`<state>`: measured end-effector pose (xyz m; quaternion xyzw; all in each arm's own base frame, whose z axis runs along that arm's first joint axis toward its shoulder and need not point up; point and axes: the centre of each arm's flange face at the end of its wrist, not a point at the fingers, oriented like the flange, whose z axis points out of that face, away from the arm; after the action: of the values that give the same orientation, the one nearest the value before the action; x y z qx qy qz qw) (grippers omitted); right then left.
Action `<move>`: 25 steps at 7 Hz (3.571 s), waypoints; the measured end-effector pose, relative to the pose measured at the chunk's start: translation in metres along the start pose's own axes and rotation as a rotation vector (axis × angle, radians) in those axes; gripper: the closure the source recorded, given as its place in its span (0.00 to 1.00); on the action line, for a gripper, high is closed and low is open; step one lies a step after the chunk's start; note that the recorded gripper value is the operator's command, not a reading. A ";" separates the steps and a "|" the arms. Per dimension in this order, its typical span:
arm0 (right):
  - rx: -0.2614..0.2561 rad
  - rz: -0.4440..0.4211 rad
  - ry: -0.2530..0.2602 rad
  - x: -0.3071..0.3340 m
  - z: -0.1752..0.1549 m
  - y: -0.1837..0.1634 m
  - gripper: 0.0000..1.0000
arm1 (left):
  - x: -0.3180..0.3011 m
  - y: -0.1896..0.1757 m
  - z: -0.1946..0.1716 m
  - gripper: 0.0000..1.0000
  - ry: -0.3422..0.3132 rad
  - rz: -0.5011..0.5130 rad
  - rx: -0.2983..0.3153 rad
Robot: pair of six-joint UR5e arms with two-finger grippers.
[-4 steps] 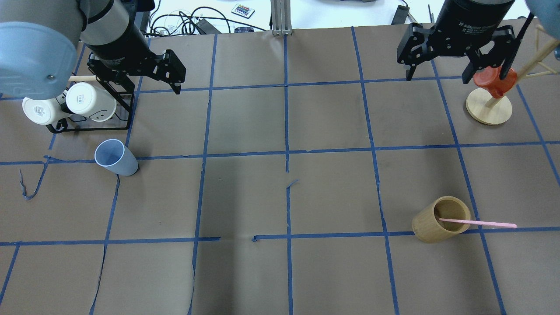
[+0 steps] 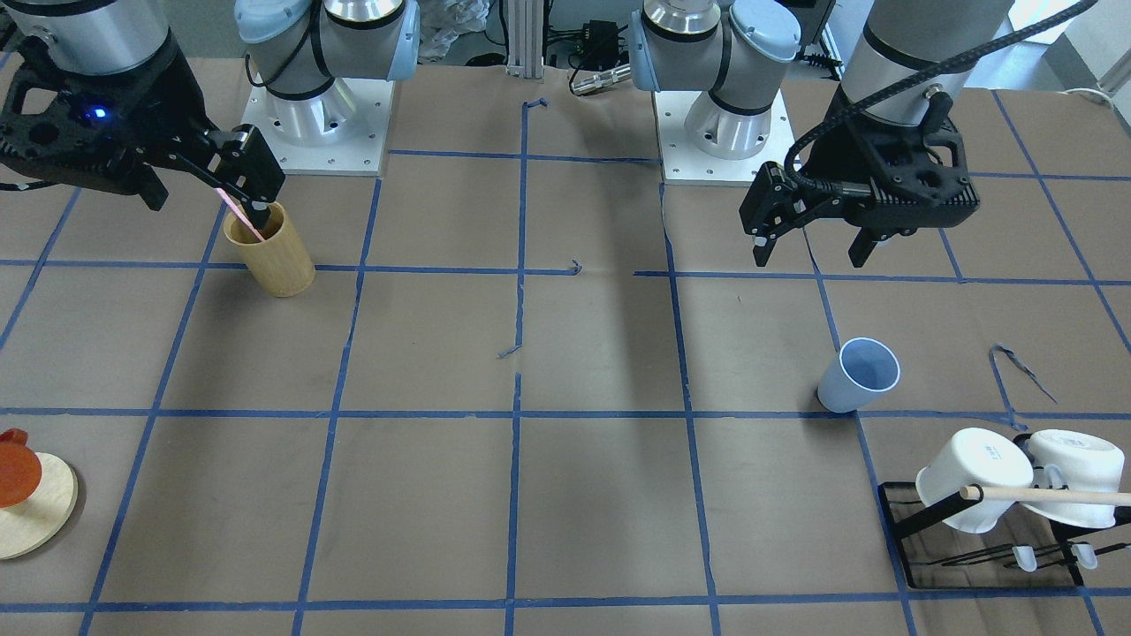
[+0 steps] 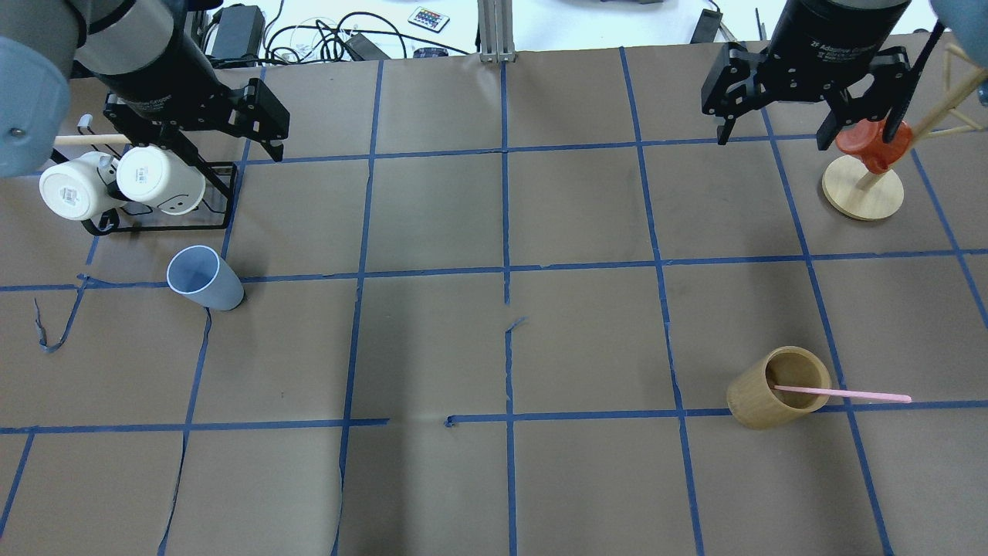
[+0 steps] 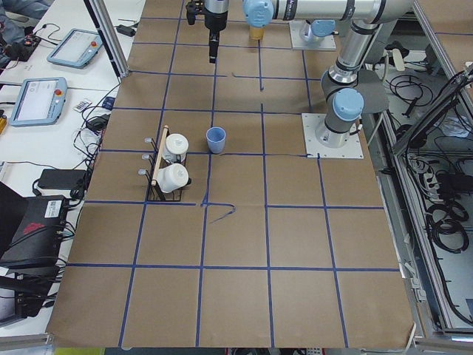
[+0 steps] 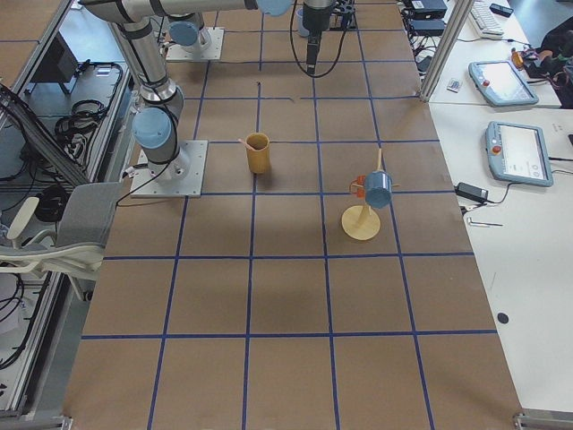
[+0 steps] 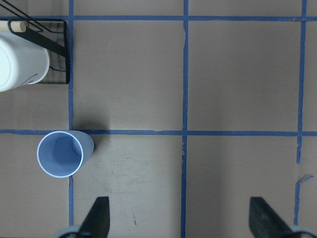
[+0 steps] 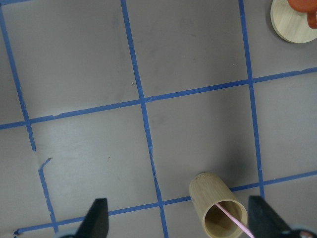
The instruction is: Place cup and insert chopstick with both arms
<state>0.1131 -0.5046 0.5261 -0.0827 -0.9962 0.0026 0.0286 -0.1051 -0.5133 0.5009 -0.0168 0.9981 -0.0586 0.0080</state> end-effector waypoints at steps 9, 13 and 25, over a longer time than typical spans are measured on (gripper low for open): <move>0.012 0.010 -0.001 0.002 0.000 -0.004 0.00 | 0.001 -0.001 0.008 0.00 -0.001 -0.001 -0.004; 0.012 0.020 0.000 0.003 0.000 -0.004 0.00 | 0.000 -0.006 0.012 0.00 -0.002 -0.009 0.001; -0.558 -0.230 0.274 0.063 0.144 0.049 0.00 | -0.196 0.018 0.181 0.06 -0.011 0.060 -0.067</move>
<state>0.0508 -0.4463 0.3859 0.0260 -0.9482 -0.2848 0.1384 0.0933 -0.5096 0.3213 0.0125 0.9995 -0.0248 0.0146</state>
